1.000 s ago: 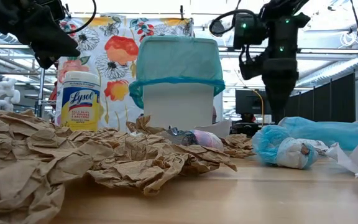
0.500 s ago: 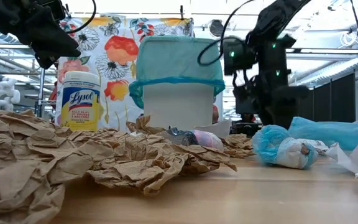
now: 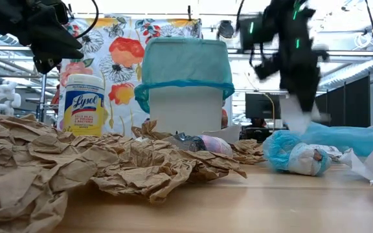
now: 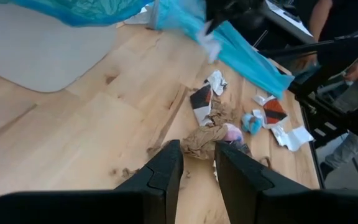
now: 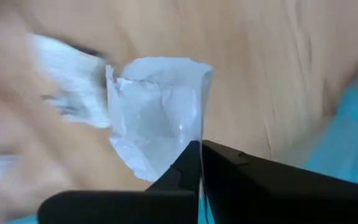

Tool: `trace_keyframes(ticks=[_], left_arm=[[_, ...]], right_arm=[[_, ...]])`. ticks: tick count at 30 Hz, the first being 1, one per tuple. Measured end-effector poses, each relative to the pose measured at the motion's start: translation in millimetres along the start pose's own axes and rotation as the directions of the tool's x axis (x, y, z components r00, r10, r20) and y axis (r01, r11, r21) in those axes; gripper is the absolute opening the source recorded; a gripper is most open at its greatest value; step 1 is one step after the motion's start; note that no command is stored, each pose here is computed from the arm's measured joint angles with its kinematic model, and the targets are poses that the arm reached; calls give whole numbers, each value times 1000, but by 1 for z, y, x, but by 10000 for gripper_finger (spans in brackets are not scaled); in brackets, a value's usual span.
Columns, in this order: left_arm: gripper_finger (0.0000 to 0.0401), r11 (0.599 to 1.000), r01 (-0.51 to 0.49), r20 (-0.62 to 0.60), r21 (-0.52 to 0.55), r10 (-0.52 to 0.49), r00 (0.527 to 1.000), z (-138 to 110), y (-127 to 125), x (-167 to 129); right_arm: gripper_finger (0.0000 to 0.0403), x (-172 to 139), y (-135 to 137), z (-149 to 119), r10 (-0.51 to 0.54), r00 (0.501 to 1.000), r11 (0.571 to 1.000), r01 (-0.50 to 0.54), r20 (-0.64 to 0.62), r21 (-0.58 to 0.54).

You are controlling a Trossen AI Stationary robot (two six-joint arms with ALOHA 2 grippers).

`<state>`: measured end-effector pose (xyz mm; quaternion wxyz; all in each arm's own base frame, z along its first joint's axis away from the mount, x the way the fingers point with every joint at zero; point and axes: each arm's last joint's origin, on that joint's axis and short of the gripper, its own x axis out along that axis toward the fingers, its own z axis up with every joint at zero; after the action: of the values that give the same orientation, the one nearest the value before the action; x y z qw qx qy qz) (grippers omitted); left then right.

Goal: Place trash/remove bag and relplace
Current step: Put the white paper into the white trash bin

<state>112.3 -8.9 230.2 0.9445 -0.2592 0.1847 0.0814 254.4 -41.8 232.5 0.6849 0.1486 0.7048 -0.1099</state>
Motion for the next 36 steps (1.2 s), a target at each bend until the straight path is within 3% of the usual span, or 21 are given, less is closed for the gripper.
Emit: trace_keyframes(ticks=[5,8,12,16,21,25,29,36], left_arm=[[99,1000,-15,-11,4,15,1000,-1,1,0],[99,998,-23,-3,52,24,1000,-1,1,0],[99,999,-26,-1,35,26,1000,-1,1,0],[99,999,-35,5,42,35,999,0,2,0],[99,991,-59,18,123,57,998,2,5,1],[99,987,-72,24,146,69,997,3,6,1],[99,987,-68,22,146,65,998,3,6,1],[99,983,-70,15,171,68,998,2,7,1]], right_arm=[[0,-78,10,-22,-5,979,991,-22,206,132],[0,-126,14,-34,-6,929,979,-69,369,190],[0,-181,15,-36,-56,785,966,-114,617,232],[0,-217,14,-23,-120,616,963,-117,778,242],[0,-231,6,20,-168,463,966,-101,871,240],[0,-226,-12,62,-225,372,952,-114,901,285],[0,-207,-35,99,-288,373,931,-105,882,349],[36,-163,-68,134,-356,512,862,-143,782,486]])
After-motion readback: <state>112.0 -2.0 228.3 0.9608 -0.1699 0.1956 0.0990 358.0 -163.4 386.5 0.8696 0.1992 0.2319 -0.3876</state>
